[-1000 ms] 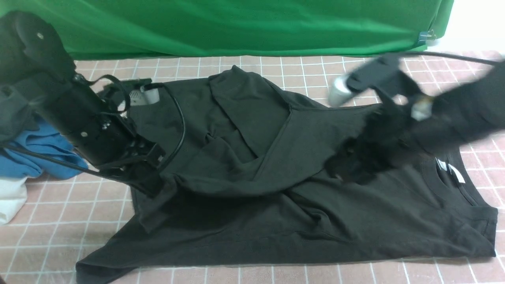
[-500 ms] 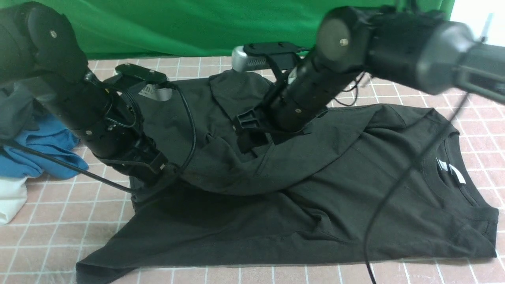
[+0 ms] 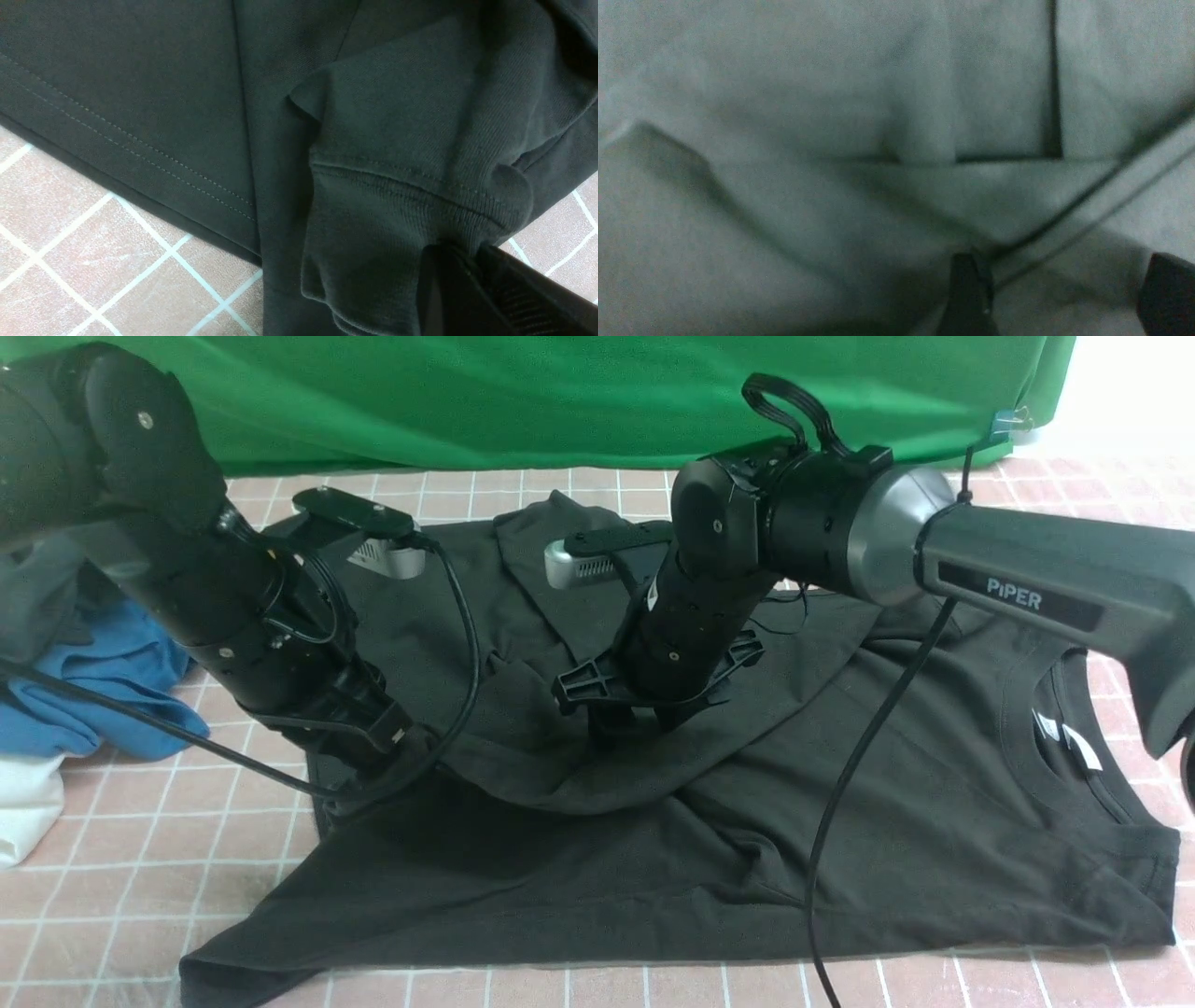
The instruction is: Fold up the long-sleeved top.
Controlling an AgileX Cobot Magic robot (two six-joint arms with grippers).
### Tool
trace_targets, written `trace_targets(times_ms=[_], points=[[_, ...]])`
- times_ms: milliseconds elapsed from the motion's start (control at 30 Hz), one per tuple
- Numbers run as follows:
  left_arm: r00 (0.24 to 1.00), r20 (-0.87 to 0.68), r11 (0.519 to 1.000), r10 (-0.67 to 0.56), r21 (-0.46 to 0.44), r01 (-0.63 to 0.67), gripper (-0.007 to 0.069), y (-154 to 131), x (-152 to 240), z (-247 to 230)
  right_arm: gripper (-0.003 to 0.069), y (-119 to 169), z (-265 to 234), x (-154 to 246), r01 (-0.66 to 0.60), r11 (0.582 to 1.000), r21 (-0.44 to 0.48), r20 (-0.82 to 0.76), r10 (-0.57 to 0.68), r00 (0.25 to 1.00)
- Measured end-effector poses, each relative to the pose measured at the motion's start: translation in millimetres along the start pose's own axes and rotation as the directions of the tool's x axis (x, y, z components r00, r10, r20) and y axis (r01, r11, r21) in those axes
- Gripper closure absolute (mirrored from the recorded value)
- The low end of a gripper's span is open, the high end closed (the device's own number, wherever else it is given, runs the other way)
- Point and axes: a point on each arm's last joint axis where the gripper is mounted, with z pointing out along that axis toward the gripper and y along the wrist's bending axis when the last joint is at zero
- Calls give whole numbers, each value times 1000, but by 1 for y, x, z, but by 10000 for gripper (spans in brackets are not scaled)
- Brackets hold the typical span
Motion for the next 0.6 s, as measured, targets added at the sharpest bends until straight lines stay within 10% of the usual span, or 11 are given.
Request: trace_targets(times_ms=[233, 600], points=[[1000, 1, 1000, -1, 2, 1, 591, 0, 0, 0, 195, -1, 15, 1, -11, 1000, -7, -17, 11, 1000], [1000, -15, 1000, -5, 21, 5, 591, -2, 1, 0, 586, -2, 8, 2, 61, 998, 7, -36, -61, 997]])
